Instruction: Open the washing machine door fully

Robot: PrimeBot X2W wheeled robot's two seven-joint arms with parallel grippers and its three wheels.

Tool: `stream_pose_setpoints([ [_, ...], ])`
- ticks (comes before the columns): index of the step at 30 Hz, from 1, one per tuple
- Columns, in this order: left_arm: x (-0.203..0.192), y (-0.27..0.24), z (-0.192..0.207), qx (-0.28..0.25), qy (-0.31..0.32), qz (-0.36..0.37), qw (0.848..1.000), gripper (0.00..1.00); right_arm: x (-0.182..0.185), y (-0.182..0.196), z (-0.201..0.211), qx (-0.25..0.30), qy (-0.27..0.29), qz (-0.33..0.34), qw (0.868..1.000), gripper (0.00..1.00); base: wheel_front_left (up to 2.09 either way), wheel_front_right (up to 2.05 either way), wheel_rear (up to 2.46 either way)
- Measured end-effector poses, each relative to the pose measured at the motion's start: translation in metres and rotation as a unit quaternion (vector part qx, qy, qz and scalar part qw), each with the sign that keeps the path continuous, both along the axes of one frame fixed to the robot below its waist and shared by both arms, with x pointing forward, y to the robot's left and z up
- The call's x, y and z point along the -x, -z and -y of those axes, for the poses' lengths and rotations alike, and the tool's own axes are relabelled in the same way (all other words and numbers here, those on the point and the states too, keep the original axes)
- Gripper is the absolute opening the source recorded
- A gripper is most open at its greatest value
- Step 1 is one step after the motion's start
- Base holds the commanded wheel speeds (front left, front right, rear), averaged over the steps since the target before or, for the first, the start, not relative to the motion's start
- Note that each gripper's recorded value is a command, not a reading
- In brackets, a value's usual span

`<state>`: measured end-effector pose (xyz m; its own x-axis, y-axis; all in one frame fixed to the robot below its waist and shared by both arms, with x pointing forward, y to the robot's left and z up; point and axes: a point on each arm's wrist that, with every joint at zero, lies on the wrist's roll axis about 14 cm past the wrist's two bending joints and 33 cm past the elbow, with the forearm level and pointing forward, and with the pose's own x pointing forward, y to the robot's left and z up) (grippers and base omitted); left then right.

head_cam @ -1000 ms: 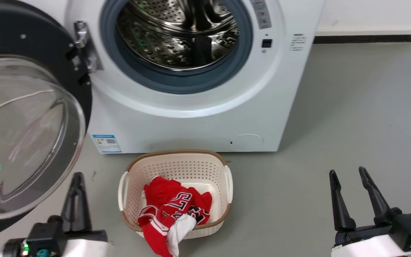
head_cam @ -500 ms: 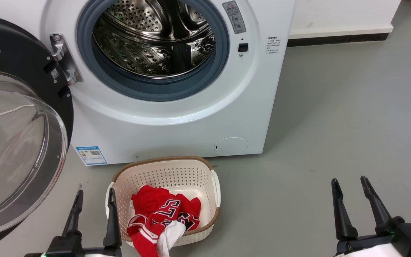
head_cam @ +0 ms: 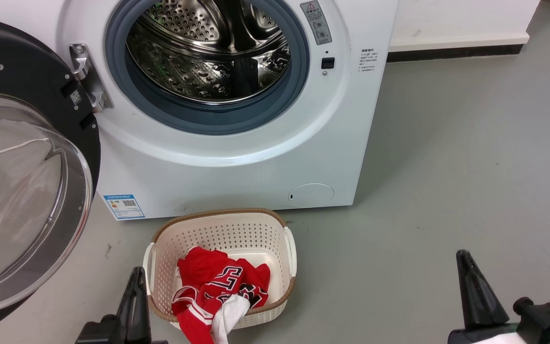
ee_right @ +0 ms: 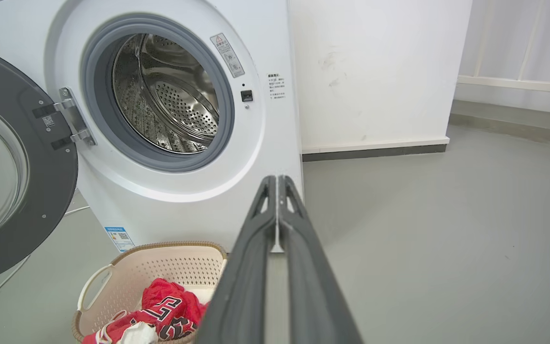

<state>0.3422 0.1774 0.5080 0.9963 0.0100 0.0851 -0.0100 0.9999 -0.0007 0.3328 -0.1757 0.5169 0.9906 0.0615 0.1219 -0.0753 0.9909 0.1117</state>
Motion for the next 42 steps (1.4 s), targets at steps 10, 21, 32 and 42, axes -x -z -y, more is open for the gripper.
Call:
stream_pose_setpoints([
  [10, 0.001, 0.017, -0.005, 0.095, -0.01, -0.037, 0.995, 0.0, 0.0, 0.017, 0.006, -0.088, 0.011, -0.035, 0.995, 0.0, 0.0, 0.0, 0.0],
  [21, -0.006, 0.022, -0.009, 0.19, -0.016, -0.05, 0.98, 0.0, -0.007, 0.019, 0.012, -0.175, 0.019, -0.046, 0.983, 0.0, 0.0, 0.0, 0.0],
  [32, -0.015, 0.024, -0.012, 0.311, -0.016, -0.06, 0.948, 0.0, -0.017, 0.02, 0.018, -0.286, 0.024, -0.056, 0.956, 0.0, 0.0, 0.0, 0.0],
  [42, -0.019, 0.026, -0.014, 0.385, -0.015, -0.065, 0.921, 0.0, -0.023, 0.021, 0.021, -0.354, 0.025, -0.062, 0.933, 0.0, 0.0, 0.0, 0.0],
])
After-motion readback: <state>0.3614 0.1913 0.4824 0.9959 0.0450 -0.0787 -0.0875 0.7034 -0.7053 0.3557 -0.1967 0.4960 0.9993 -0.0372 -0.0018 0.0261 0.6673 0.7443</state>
